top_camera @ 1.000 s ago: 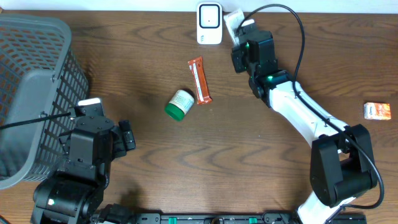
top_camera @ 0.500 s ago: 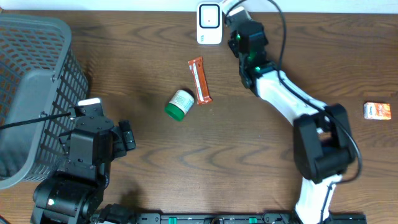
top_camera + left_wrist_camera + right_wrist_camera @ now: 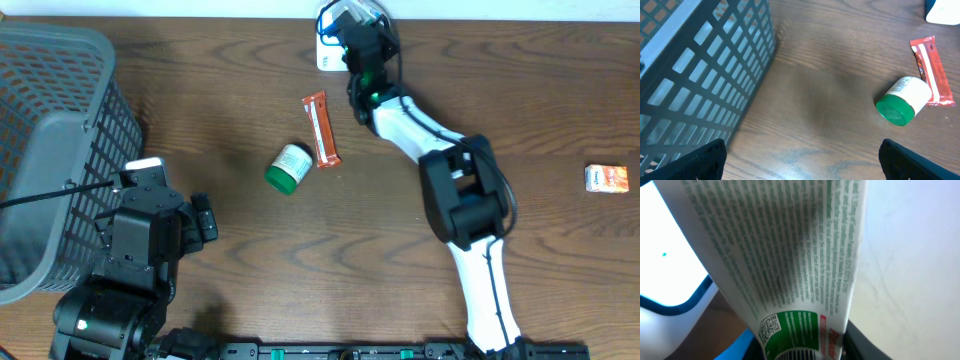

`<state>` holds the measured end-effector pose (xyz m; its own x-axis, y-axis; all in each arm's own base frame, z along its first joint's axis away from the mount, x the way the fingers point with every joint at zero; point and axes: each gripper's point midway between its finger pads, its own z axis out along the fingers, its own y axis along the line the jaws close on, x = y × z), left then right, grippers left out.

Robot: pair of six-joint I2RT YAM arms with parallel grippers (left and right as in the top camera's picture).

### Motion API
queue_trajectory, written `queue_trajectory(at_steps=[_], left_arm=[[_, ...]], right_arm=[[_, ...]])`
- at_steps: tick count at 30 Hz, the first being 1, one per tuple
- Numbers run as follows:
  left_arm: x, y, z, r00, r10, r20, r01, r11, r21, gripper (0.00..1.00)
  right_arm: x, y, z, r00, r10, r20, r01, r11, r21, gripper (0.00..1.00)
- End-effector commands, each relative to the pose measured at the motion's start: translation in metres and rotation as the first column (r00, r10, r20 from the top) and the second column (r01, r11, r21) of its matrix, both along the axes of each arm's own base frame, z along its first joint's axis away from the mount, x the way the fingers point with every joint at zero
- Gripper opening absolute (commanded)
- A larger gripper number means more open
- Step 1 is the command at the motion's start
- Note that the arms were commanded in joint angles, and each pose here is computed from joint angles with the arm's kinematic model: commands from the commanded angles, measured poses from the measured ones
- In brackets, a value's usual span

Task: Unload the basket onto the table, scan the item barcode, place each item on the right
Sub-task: 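Hold the medicine box barcode under the white scanner, then carry the medicine box right and release it beside the packet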

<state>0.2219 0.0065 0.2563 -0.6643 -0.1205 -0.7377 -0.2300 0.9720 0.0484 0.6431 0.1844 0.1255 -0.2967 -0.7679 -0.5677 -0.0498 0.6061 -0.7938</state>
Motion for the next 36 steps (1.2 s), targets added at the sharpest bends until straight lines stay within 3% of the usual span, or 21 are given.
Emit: queue_trajectory(at_steps=[1, 11, 19, 24, 29, 36], left_arm=[[0.000, 0.003, 0.005, 1.000, 0.002, 0.012, -0.003, 1.000, 0.011, 0.98], [0.000, 0.003, 0.005, 1.000, 0.002, 0.012, -0.003, 1.000, 0.011, 0.98], [0.000, 0.003, 0.005, 1.000, 0.002, 0.012, -0.003, 1.000, 0.011, 0.98], [0.000, 0.003, 0.005, 1.000, 0.002, 0.012, -0.003, 1.000, 0.011, 0.98], [0.000, 0.003, 0.005, 1.000, 0.002, 0.012, -0.003, 1.000, 0.011, 0.98], [0.000, 0.003, 0.005, 1.000, 0.002, 0.012, -0.003, 1.000, 0.011, 0.98]], right_arm=[[0.000, -0.005, -0.009, 0.998, -0.064, -0.002, 0.062, 0.974, -0.219, 0.30], [-0.002, -0.021, 0.005, 0.989, -0.142, 0.049, 0.151, 0.938, -0.313, 0.28], [-0.019, -0.062, 0.044, 0.921, -0.366, 0.134, 0.389, 0.884, -0.260, 0.25], [-0.038, -0.119, 0.074, 0.817, -0.559, 0.146, 0.577, 0.781, -0.239, 0.20], [-0.064, -0.191, 0.093, 0.640, -0.753, 0.157, 0.764, 0.600, -0.238, 0.18], [-0.096, -0.252, 0.115, 0.452, -0.874, 0.176, 0.886, 0.419, -0.197, 0.15]])
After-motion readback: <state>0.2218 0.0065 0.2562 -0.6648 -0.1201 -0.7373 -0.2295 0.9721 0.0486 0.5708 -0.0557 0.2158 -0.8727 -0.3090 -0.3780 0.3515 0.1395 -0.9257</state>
